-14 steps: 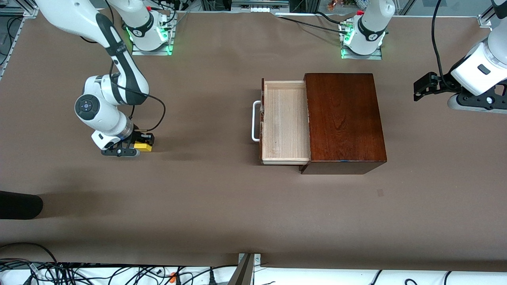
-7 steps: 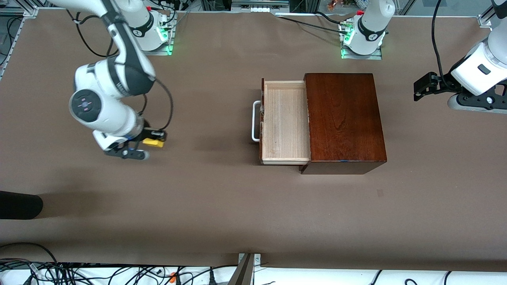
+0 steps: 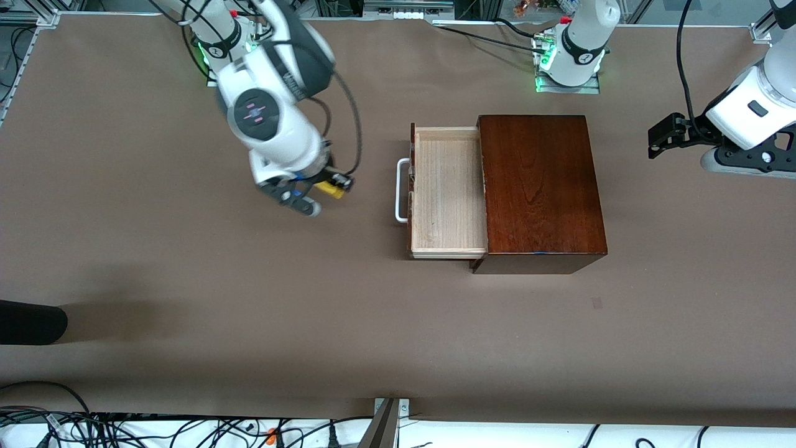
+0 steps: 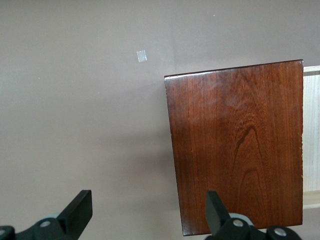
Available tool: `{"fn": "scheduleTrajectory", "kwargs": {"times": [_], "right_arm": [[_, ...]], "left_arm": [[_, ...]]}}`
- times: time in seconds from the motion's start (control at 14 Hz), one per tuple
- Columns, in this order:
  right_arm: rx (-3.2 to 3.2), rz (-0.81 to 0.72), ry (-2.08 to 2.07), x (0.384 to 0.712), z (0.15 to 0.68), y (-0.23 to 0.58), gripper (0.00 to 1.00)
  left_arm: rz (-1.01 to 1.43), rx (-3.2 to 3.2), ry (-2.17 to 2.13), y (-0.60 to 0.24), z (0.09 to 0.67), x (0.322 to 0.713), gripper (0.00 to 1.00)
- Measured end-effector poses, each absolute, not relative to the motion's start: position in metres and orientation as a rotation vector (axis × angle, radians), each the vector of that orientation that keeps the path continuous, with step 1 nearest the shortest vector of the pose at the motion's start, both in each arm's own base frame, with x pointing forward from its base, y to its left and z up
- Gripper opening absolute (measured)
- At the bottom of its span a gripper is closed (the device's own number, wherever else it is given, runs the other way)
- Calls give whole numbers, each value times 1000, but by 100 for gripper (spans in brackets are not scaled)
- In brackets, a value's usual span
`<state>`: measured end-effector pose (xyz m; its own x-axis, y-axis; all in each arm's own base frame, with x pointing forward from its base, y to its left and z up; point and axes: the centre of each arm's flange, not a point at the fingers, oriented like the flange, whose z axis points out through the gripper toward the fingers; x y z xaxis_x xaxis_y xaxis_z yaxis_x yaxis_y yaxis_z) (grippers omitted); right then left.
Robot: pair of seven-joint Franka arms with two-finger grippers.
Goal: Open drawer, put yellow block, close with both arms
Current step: 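Lift the yellow cube and carry it over the open drawer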
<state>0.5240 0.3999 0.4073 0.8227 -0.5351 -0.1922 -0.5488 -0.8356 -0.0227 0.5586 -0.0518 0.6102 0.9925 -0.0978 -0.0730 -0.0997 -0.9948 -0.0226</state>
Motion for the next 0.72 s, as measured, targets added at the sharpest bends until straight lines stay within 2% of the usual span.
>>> {"fn": "scheduleTrajectory", "kwargs": {"times": [0.43,0.57,0.72], "right_arm": [[-2671,333,1370,465,431,513,56],[-2534,333,1554,455,415,546,56],[-2401,340,1725,460,387,561,56]], "left_arm": [[112,-3109,156,-52,610,559,100],[110,-3109,158,-53,610,559,100],[104,-3110,158,-53,611,559,100]]}}
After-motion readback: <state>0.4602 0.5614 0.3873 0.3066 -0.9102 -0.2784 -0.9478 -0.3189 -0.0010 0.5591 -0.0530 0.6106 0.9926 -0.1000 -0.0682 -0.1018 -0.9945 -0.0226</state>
